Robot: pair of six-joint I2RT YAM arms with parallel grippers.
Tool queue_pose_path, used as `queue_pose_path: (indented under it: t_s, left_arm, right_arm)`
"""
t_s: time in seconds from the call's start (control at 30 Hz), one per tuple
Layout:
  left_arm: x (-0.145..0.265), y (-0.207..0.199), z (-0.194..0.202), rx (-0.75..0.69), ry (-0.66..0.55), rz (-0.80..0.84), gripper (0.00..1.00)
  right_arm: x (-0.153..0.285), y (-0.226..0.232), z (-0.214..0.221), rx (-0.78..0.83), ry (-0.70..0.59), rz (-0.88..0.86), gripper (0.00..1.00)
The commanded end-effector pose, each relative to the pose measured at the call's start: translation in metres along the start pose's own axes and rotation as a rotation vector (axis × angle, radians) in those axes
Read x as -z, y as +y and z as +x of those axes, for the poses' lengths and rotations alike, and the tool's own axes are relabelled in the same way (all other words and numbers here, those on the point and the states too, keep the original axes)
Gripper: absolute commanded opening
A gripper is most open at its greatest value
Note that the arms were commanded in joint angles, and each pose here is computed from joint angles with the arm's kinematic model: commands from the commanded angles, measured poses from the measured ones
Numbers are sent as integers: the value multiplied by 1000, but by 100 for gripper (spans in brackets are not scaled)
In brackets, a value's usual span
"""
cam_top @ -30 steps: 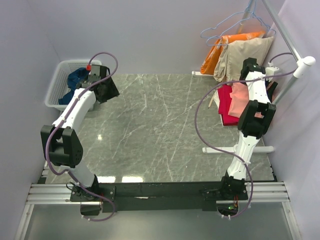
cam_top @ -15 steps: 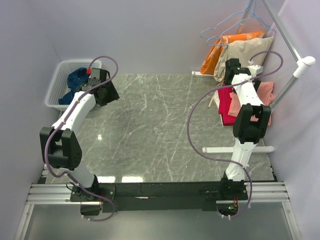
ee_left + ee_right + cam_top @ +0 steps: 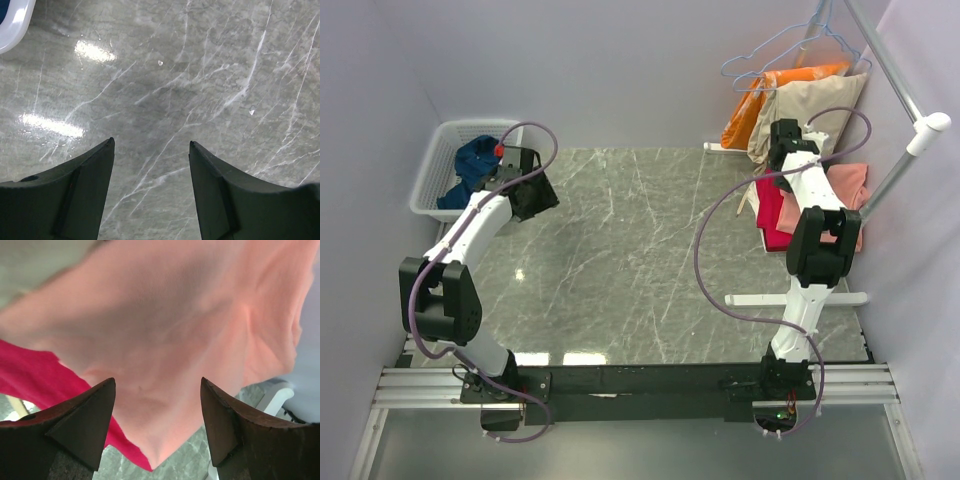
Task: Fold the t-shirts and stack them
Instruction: Neatly place the folded tshirt to the corner
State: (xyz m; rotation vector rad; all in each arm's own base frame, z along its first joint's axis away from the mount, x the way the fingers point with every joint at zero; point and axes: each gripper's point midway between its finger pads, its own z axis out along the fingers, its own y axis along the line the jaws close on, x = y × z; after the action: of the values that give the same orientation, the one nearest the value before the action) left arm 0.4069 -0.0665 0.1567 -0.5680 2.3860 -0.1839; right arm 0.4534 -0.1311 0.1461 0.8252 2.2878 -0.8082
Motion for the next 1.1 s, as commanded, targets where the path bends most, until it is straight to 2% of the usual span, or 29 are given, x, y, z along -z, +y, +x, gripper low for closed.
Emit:
queue_pose_path:
  t_s: [0.0, 0.23, 0.6, 0.83, 1.0, 1.07]
  left_arm:
    - [0, -9, -10, 11, -44, 43, 66]
    - [-17, -9, -2, 6, -12, 38, 66]
    - [-26, -10, -3, -3, 0, 30, 66]
    - [-28, -9, -1, 1, 6, 28, 66]
    - [-28, -10, 0, 1, 10, 31, 66]
    - [-27, -10, -1, -1, 6, 30, 66]
  right_arm:
    - [28, 7, -29, 7, -83, -56, 75]
    - [47, 22, -25, 74, -106, -73, 75]
    - [15, 23, 23, 206, -25, 72, 71]
    - [-3, 13, 34, 199, 19, 110, 66]
    - [-13, 9, 37, 196, 34, 135, 59]
    - [-14, 7, 38, 197, 40, 156, 50]
